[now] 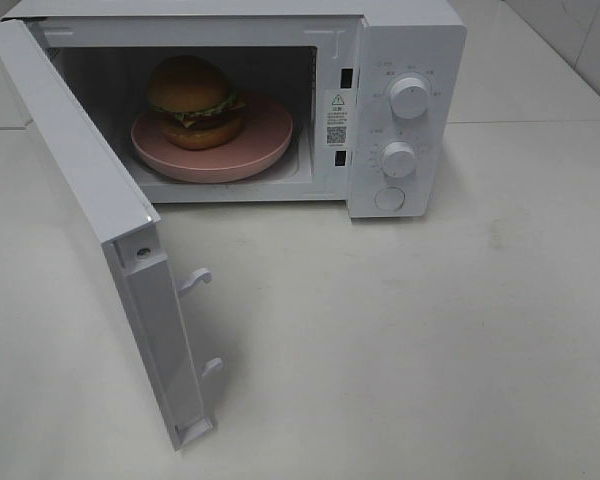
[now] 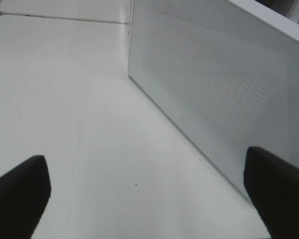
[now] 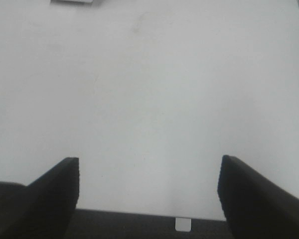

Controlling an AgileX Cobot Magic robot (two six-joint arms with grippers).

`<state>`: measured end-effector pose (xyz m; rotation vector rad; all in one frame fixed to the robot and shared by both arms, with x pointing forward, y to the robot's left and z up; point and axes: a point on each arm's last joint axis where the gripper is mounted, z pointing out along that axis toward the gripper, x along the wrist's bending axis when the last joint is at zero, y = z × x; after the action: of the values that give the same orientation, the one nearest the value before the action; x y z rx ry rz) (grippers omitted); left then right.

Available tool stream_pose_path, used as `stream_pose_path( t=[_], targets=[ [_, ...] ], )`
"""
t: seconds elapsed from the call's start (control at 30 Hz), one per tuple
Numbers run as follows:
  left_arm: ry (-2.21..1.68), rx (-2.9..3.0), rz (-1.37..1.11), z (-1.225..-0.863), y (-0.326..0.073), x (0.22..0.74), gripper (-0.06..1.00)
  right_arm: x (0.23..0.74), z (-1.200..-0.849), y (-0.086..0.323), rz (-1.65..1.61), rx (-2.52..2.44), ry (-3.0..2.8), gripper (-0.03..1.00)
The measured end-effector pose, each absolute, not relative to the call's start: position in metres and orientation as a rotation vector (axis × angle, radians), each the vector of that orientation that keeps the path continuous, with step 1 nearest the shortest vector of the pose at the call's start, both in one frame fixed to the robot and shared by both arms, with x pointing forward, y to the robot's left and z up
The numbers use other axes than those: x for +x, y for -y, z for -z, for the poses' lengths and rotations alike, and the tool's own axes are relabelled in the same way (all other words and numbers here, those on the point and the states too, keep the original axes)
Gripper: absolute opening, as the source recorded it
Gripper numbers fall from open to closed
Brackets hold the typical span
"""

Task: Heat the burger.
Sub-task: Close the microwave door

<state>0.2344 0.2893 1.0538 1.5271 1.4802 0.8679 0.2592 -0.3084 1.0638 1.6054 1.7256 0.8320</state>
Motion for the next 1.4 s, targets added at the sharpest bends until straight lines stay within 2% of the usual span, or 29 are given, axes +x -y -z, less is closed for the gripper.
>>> stream_pose_path(
  t=[0.3, 1.4],
  targets=[
    [-1.480, 1.527, -0.868, -1.054, -0.289, 0.234, 0.98, 0.234, -1.056, 0.312, -0.945, 1.564, -1.488, 0.76],
    [-1.480, 1.527, -0.868, -1.054, -0.289, 0.234, 0.98, 0.233, -1.056, 0.312, -0.943, 1.567, -1.471, 0.75]
  ],
)
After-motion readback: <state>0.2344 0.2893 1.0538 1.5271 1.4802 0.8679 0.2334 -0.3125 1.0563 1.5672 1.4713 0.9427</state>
